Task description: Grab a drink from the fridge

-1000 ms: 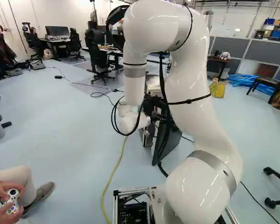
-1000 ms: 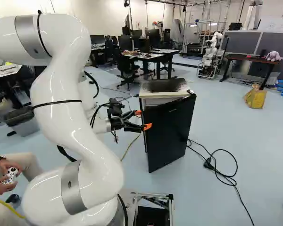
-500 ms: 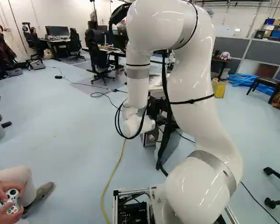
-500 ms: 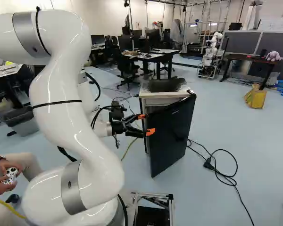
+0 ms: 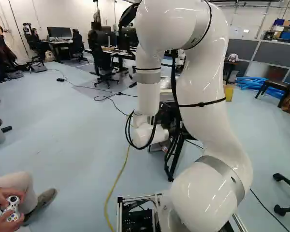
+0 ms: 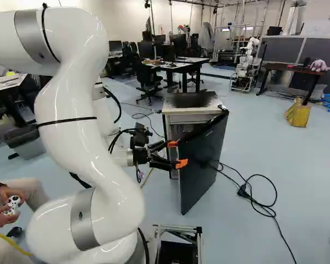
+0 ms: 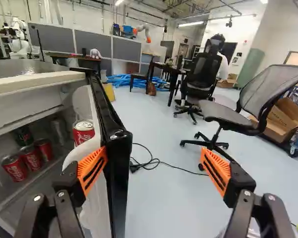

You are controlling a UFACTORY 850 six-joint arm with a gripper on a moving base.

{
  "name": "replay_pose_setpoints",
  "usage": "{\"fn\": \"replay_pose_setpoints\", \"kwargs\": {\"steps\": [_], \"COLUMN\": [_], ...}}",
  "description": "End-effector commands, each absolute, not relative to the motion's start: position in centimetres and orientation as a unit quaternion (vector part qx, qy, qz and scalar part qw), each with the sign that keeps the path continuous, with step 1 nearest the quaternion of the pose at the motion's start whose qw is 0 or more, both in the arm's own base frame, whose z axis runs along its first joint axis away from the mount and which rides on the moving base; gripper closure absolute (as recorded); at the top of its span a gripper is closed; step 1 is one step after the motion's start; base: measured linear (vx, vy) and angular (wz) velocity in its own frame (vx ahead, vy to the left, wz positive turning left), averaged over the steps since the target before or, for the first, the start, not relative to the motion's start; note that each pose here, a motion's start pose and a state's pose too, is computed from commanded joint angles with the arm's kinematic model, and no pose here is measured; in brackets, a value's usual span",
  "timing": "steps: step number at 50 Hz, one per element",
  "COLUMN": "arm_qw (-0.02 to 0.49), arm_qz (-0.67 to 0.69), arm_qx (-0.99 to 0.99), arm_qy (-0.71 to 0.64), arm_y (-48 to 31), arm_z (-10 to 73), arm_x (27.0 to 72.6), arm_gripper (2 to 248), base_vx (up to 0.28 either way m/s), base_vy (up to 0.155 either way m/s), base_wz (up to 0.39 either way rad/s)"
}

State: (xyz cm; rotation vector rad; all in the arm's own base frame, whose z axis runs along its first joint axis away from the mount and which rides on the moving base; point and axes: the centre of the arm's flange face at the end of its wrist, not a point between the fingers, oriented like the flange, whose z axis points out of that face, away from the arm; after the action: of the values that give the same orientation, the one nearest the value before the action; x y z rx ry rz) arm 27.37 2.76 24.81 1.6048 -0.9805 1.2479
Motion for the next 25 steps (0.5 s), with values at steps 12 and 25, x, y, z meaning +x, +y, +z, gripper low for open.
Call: {"fn": "replay_pose_setpoints", "kwargs": {"steps": [12, 25], "arm_qw": [0.442, 0.448], "arm_qz": [0.493, 0.492], "arm_qx": [0.648, 0.650], "arm_qy": [-0.376, -0.368], "arm_y": [2.5, 2.9], "arm_z": [24.7, 24.6], "arm_x": [25.0, 23.9], "arm_gripper": [3, 3], "base_vx": [0.000, 0.000], "base_vy": [0.000, 0.000], "base_wz": [0.000, 0.000]}}
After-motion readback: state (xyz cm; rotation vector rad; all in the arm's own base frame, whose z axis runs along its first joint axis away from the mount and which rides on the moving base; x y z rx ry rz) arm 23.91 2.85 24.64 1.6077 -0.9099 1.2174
